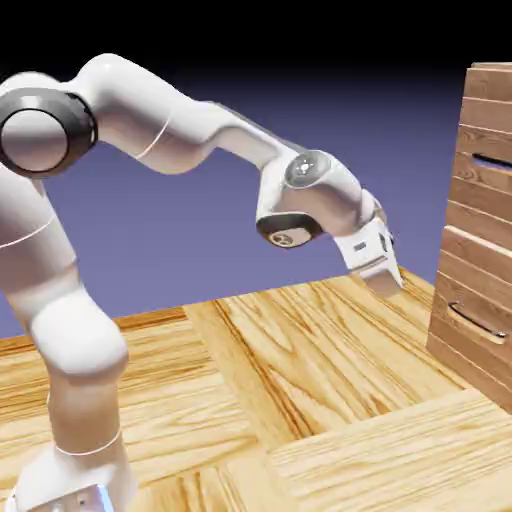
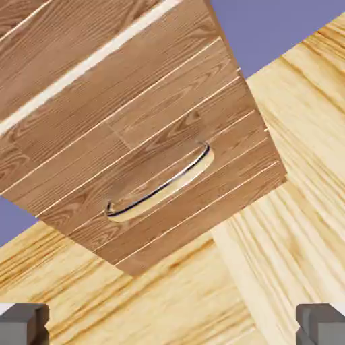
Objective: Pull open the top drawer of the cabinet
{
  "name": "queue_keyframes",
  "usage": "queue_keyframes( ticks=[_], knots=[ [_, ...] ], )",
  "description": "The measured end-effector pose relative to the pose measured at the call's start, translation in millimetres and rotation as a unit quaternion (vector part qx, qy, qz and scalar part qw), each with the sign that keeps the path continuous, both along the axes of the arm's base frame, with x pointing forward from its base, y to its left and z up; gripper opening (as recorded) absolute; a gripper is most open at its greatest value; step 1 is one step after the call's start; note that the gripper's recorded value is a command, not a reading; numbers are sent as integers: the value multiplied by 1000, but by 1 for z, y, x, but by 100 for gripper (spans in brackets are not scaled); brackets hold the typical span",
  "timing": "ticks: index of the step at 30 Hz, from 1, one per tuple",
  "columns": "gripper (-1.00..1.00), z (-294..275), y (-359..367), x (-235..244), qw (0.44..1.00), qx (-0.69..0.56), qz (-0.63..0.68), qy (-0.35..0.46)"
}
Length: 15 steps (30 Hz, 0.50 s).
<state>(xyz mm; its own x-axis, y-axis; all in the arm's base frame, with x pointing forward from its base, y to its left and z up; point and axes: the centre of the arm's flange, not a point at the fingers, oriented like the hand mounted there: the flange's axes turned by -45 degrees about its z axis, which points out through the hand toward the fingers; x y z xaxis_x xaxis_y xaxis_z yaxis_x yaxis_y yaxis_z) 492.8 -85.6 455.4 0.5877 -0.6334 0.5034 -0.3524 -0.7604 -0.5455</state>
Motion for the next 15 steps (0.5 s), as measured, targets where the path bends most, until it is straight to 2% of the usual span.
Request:
queue_keyframes(
  ticks=[15],
  knots=[
    [100, -16, -37, 64, 973, 168, -153, -41]
  ],
)
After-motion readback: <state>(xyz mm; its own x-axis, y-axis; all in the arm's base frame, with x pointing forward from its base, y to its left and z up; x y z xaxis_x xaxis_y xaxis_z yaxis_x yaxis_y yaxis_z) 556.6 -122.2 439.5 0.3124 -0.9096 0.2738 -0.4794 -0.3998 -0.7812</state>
